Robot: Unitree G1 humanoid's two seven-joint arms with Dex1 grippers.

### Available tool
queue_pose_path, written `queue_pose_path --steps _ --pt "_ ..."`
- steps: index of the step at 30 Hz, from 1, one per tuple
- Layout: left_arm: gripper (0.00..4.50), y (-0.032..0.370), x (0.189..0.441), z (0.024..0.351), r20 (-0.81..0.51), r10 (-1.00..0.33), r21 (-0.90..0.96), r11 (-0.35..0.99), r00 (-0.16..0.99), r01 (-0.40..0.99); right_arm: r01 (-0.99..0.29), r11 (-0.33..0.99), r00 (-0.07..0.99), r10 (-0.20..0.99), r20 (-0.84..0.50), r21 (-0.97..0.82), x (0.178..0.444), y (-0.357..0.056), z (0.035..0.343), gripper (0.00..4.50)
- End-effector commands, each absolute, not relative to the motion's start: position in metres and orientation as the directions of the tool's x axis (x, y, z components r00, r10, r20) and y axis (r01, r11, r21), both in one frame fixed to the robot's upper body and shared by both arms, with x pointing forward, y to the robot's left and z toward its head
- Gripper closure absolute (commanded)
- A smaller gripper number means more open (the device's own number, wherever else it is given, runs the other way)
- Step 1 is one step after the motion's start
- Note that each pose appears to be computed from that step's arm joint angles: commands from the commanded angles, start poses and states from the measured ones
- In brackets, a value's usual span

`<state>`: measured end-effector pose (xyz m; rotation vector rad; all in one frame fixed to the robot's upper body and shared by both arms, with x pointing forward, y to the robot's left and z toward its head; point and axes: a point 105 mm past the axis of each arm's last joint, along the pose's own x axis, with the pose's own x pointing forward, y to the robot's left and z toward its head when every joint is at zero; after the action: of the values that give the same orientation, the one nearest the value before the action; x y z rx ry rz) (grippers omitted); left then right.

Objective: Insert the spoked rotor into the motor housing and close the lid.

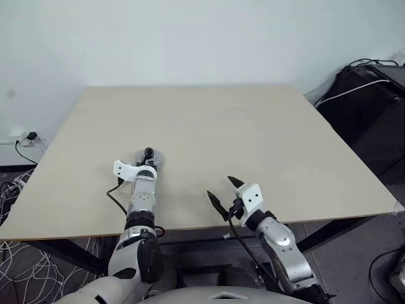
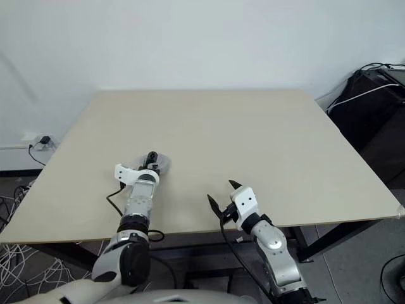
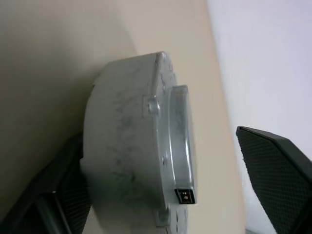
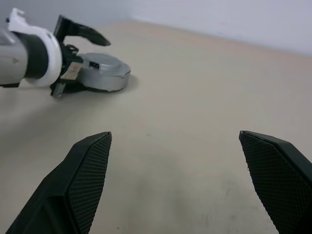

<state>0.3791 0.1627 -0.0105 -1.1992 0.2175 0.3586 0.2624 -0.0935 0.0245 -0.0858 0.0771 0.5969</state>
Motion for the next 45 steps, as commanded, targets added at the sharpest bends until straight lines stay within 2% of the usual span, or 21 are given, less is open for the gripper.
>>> queue_pose_path --steps 1,4,16,21,23,26,29,31,34,36,40,45 --pt "0.05 0.152 0.361 -0.030 -0.444 0.124 -0.832 0.310 0.888 -0.459 -0.552 0.831 0.834 0.550 -0.049 -0.070 0.267 -0.094 0.038 0.00" --pt "0.05 0.153 0.350 -0.032 -0.463 0.120 -0.828 0.295 0.878 -0.477 -0.557 0.827 0.831 0.554 -0.054 -0.075 0.268 -0.093 0.037 0.00" --pt "0.05 0.146 0.301 -0.031 -0.503 -0.024 -0.803 0.383 0.864 -0.457 -0.549 0.834 0.835 0.547 -0.052 -0.045 0.267 -0.094 0.035 0.00" --pt "0.05 0.142 0.283 -0.025 -0.499 -0.085 -0.785 0.466 0.862 -0.408 -0.520 0.854 0.854 0.519 -0.045 -0.024 0.268 -0.099 0.036 0.00" --pt "0.05 0.141 0.280 -0.018 -0.465 -0.098 -0.769 0.536 0.880 -0.347 -0.500 0.866 0.866 0.499 -0.040 -0.008 0.268 -0.103 0.037 0.00" --pt "0.05 0.141 0.280 -0.002 -0.364 -0.115 -0.665 0.727 0.924 -0.171 -0.454 0.891 0.890 0.454 -0.030 0.027 0.269 -0.109 0.038 0.00" --pt "0.05 0.143 0.282 0.007 -0.291 -0.087 -0.615 0.780 0.953 -0.117 -0.426 0.904 0.904 0.427 -0.026 0.021 0.269 -0.113 0.039 0.00" --pt "0.05 0.147 0.284 0.015 -0.218 -0.057 -0.502 0.862 0.974 -0.062 -0.365 0.931 0.930 0.365 -0.037 0.003 0.269 -0.120 0.037 0.00" --pt "0.05 0.146 0.285 0.024 -0.126 -0.047 -0.407 0.913 0.991 -0.009 -0.285 0.958 0.958 0.284 -0.047 -0.026 0.269 -0.132 0.032 0.00" --pt "0.05 0.147 0.283 0.030 -0.050 -0.032 -0.249 0.968 0.998 0.018 -0.216 0.976 0.976 0.215 -0.036 -0.032 0.266 -0.143 0.031 0.00" --pt "0.05 0.146 0.278 0.033 0.036 -0.007 -0.110 0.994 0.999 0.011 -0.160 0.984 0.987 0.160 -0.008 -0.078 0.256 -0.153 0.031 0.00" --pt "0.05 0.133 0.268 0.028 0.083 -0.087 0.010 0.996 0.993 0.087 -0.091 0.984 0.995 0.094 0.015 -0.153 0.246 -0.161 0.027 0.00"
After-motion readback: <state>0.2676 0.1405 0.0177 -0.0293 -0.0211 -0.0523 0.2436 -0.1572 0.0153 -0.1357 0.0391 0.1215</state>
